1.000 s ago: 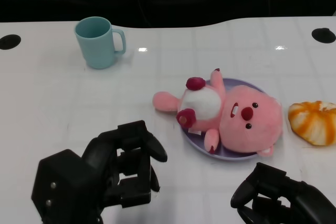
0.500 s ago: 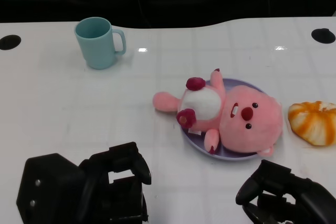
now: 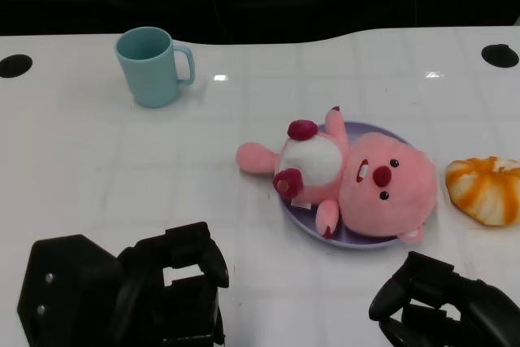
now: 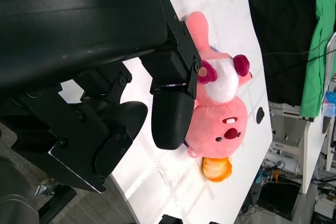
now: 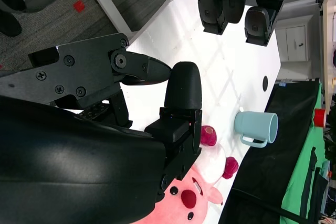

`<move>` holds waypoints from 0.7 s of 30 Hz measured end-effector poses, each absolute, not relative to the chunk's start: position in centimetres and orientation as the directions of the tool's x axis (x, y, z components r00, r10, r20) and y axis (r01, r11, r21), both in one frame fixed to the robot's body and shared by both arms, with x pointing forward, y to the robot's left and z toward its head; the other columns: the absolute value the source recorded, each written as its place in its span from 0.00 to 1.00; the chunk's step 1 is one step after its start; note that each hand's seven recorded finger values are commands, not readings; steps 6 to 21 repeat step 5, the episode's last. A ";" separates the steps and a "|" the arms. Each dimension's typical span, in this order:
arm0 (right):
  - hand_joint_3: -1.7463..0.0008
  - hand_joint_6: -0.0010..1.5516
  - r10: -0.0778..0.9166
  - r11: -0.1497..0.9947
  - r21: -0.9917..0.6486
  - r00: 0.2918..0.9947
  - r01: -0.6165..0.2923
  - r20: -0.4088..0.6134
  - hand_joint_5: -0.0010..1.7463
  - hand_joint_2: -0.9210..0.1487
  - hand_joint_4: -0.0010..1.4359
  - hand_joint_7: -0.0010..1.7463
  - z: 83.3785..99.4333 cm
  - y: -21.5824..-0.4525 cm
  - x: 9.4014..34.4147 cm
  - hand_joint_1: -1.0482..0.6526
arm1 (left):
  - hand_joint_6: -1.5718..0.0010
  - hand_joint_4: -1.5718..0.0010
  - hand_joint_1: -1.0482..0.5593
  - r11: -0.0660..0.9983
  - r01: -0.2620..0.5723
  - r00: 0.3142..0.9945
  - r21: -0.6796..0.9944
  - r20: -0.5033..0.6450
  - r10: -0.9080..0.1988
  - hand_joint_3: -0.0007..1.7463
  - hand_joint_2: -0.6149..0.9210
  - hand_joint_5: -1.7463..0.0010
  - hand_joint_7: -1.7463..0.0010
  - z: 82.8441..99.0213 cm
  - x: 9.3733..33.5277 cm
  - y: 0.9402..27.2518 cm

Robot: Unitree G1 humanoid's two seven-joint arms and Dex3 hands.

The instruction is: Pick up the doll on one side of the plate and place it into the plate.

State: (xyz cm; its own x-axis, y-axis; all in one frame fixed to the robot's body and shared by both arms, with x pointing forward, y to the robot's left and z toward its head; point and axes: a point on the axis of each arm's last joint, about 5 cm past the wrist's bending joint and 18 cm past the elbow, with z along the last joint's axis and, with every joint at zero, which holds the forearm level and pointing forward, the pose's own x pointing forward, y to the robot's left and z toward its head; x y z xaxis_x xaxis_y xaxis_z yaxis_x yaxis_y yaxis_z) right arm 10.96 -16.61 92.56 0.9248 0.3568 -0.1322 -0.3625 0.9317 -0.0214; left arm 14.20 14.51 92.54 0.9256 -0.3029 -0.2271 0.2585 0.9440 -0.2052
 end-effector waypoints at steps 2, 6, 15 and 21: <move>0.72 0.30 0.358 0.931 -0.019 0.925 -0.364 -0.130 1.00 0.00 0.46 0.95 92.6 -16.7 11.0 0.46 | 0.46 0.41 0.60 0.941 0.261 0.920 -0.217 -0.239 -0.310 0.85 0.66 0.00 0.05 92.5 14.2 14.6; 0.73 0.31 0.358 0.931 -0.022 0.926 -0.363 -0.120 1.00 0.00 0.47 0.95 92.6 -16.7 11.0 0.45 | 0.47 0.41 0.61 0.939 0.261 0.917 -0.224 -0.247 -0.313 0.85 0.66 0.00 0.05 92.4 14.2 14.7; 0.73 0.31 0.358 0.931 -0.022 0.926 -0.363 -0.120 1.00 0.00 0.47 0.95 92.6 -16.7 11.0 0.45 | 0.47 0.41 0.61 0.939 0.261 0.917 -0.224 -0.247 -0.313 0.85 0.66 0.00 0.05 92.4 14.2 14.7; 0.73 0.31 0.358 0.931 -0.022 0.926 -0.363 -0.120 1.00 0.00 0.47 0.95 92.6 -16.7 11.0 0.45 | 0.47 0.41 0.61 0.939 0.261 0.917 -0.224 -0.247 -0.313 0.85 0.66 0.00 0.05 92.4 14.2 14.7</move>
